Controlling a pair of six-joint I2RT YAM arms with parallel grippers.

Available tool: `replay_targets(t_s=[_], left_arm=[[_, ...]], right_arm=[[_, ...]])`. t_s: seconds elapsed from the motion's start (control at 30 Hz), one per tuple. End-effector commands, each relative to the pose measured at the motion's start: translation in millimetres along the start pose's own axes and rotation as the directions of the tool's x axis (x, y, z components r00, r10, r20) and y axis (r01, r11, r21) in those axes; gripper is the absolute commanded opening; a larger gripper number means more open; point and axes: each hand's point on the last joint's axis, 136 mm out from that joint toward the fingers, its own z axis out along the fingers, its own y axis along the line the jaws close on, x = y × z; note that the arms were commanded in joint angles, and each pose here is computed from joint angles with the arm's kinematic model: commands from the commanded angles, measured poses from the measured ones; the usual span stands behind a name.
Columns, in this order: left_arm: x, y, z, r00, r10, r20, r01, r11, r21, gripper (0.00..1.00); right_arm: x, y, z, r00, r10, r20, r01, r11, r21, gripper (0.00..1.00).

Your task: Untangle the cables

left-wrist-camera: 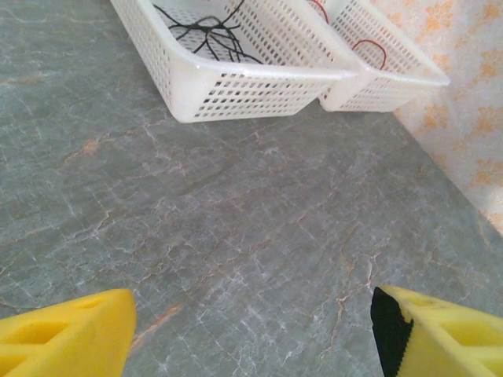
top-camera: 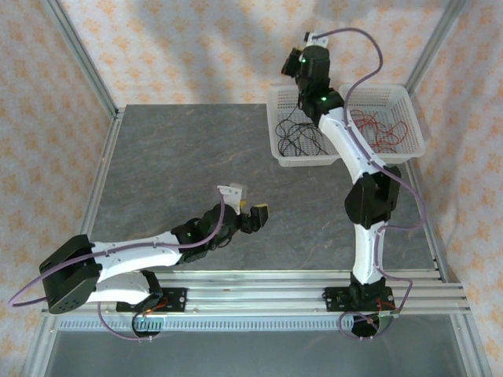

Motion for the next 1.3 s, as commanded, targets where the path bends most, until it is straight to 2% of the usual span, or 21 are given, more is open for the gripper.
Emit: replay_targets(t_s=[0.0, 0.2, 0.43, 0.6, 0.7, 0.77, 0.97, 1.07, 1.1, 1.17, 1.23, 1.27], left_arm=[[-7, 3, -7, 1.0, 0.007, 0.027, -0.006, 1.0, -0.025, 0.79], [-10, 7, -10, 0.999, 0.014, 0.034, -0.012, 0.999, -0.048, 0.8], [-15, 9, -11, 0.999, 0.019, 0.04, -0.017, 0.998, -0.064, 0.79], [-19, 14, -13, 0.999, 0.028, 0.047, -0.023, 0.994, -0.109, 0.8], [-22, 18, -14, 0.998, 0.033, 0.055, -0.026, 0.991, -0.134, 0.8], [-25, 20, -16, 0.997, 0.035, 0.064, -0.025, 0.989, -0.147, 0.8], [-34, 27, -22, 0.995, 0.052, 0.091, -0.034, 0.981, -0.191, 0.84], [-42, 30, -25, 0.992, 0.071, 0.105, -0.046, 0.973, -0.225, 0.93], [-45, 32, -26, 0.991, 0.079, 0.112, -0.05, 0.969, -0.24, 0.98], [-51, 36, -30, 0.987, 0.094, 0.131, -0.055, 0.96, -0.273, 0.99], [-58, 42, -34, 0.983, 0.107, 0.152, -0.056, 0.95, -0.306, 0.99], [-61, 45, -36, 0.98, 0.112, 0.162, -0.055, 0.946, -0.32, 0.99]], right_arm=[[29, -22, 7, 0.997, 0.025, -0.067, -0.02, 0.996, 0.082, 0.0], [116, -50, 12, 0.947, 0.034, -0.32, 0.023, 0.985, 0.174, 0.0], [206, -76, 6, 0.815, 0.088, -0.573, 0.041, 0.977, 0.207, 0.0], [254, -90, 0, 0.722, 0.121, -0.681, 0.041, 0.975, 0.217, 0.0], [264, -94, -1, 0.7, 0.123, -0.703, 0.045, 0.975, 0.216, 0.02], [264, -94, -1, 0.698, 0.12, -0.706, 0.049, 0.976, 0.214, 0.08], [241, -90, -3, 0.721, 0.098, -0.686, 0.066, 0.976, 0.208, 0.42], [224, -87, -7, 0.737, 0.08, -0.671, 0.075, 0.977, 0.2, 0.57], [218, -87, -9, 0.743, 0.076, -0.665, 0.077, 0.977, 0.199, 0.64], [206, -85, -14, 0.757, 0.065, -0.65, 0.08, 0.978, 0.191, 0.78], [193, -84, -20, 0.772, 0.055, -0.633, 0.085, 0.978, 0.188, 0.99], [186, -83, -23, 0.778, 0.047, -0.626, 0.091, 0.978, 0.187, 1.0]])
